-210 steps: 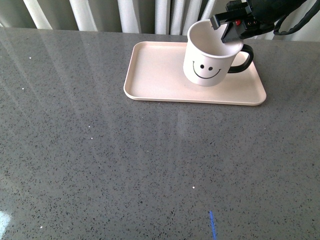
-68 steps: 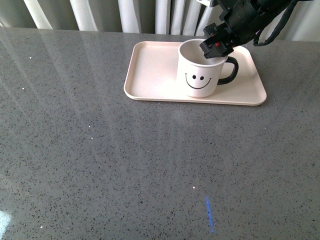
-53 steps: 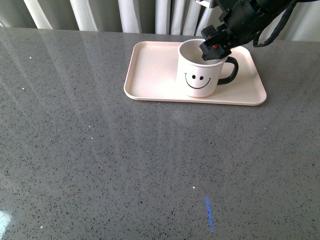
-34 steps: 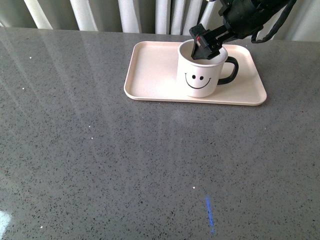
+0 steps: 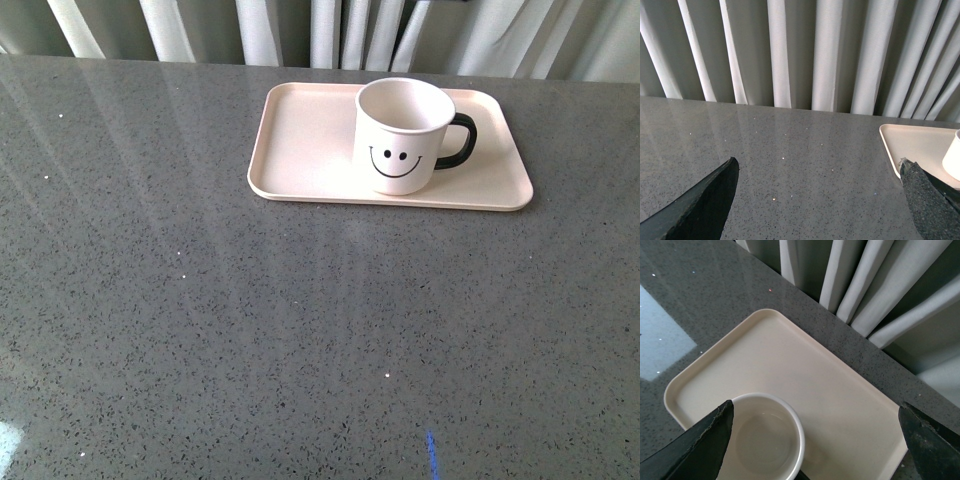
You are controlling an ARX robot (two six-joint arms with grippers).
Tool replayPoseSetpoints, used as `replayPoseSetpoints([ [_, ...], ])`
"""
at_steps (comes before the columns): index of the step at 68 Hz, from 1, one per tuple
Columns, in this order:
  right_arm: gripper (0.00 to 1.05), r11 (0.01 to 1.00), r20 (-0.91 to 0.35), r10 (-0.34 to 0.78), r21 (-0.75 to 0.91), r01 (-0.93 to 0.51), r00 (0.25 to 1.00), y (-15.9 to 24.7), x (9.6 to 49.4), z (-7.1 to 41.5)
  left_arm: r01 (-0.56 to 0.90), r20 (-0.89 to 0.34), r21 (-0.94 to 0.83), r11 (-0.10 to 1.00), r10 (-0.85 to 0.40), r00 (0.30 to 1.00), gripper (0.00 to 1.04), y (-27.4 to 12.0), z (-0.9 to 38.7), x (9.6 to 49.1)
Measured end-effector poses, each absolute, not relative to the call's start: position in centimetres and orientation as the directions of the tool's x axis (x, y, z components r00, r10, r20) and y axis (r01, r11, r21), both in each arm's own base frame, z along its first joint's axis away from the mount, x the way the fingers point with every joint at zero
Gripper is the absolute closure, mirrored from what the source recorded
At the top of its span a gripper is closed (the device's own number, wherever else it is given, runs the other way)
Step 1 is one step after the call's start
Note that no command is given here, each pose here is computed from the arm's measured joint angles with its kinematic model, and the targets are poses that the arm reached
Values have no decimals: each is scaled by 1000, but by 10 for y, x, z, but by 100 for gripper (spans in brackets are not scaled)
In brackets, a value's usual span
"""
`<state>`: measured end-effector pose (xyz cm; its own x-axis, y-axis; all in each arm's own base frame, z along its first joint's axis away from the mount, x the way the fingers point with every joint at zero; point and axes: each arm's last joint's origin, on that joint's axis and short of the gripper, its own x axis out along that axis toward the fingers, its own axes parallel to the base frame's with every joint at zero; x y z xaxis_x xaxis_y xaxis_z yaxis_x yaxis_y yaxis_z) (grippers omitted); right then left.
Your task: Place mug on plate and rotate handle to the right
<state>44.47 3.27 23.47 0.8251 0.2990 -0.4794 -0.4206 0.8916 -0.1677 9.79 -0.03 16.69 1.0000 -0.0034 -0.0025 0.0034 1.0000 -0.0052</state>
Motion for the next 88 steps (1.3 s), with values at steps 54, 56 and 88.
replayPoseSetpoints([
  [54, 103, 1000, -10, -2, -11, 1, 1000, 0, 225, 178, 3, -2, -5, 1000, -3, 1000, 9, 0, 167, 98],
  [56, 103, 1000, -9, -1, -10, 1, 1000, 0, 220, 178, 3, -2, -5, 1000, -3, 1000, 9, 0, 167, 98],
  [88, 103, 1000, -14, 0, -10, 0, 1000, 0, 160, 162, 3, -2, -5, 1000, -3, 1000, 9, 0, 167, 98],
])
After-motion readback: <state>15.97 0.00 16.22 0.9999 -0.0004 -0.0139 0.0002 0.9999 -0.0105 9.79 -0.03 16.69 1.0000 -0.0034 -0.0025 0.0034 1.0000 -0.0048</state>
